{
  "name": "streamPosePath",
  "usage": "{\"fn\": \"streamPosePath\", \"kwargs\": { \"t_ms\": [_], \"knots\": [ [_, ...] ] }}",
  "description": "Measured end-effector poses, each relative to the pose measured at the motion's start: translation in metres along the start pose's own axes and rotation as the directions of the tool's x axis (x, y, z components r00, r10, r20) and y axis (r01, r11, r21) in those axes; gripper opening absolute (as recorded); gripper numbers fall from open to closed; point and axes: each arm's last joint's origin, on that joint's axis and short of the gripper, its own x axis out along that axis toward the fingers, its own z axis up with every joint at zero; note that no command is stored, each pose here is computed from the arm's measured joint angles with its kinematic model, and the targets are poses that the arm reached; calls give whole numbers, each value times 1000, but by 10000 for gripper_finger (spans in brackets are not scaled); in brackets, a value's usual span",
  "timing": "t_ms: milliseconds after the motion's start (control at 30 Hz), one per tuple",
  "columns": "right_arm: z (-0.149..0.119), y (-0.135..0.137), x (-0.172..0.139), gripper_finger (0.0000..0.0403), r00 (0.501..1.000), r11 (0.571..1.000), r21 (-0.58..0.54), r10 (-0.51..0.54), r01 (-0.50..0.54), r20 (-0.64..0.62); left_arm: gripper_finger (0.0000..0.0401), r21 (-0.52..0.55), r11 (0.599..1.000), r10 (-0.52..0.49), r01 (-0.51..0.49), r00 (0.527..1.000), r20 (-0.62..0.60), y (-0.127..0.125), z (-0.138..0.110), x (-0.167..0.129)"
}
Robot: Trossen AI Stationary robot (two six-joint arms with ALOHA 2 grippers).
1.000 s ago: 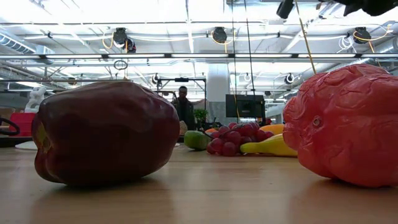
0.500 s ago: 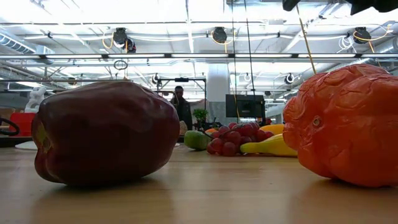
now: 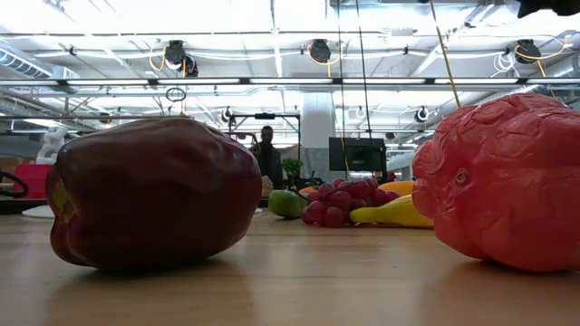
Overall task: Build produce basket
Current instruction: Put the orange apple into the wired basket
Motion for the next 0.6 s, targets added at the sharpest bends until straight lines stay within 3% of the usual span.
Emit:
{"fn": "streamPosePath", "kwargs": {
  "t_ms": [167, 333, 467, 600],
  "knots": [
    [0, 0, 0, 3, 1000, 998, -63, -23, 23, 1, 161, 21, 1000, 0, 0, 1000, 20, 2, 5, 1],
    [-6, 3, 3, 3, 999, 1000, -16, -28, 27, -44, 161, 105, 994, 10, -13, 999, 32, 6, 10, 3],
    [-8, 6, 7, 3, 998, 986, 163, -34, 42, -51, 161, 175, 984, 10, -15, 1000, 30, 6, 11, 3],
    [-9, 9, 9, 3, 993, 920, 374, -101, 115, -56, 161, 227, 974, 10, -16, 1000, 29, 6, 11, 3]
  ]
}}
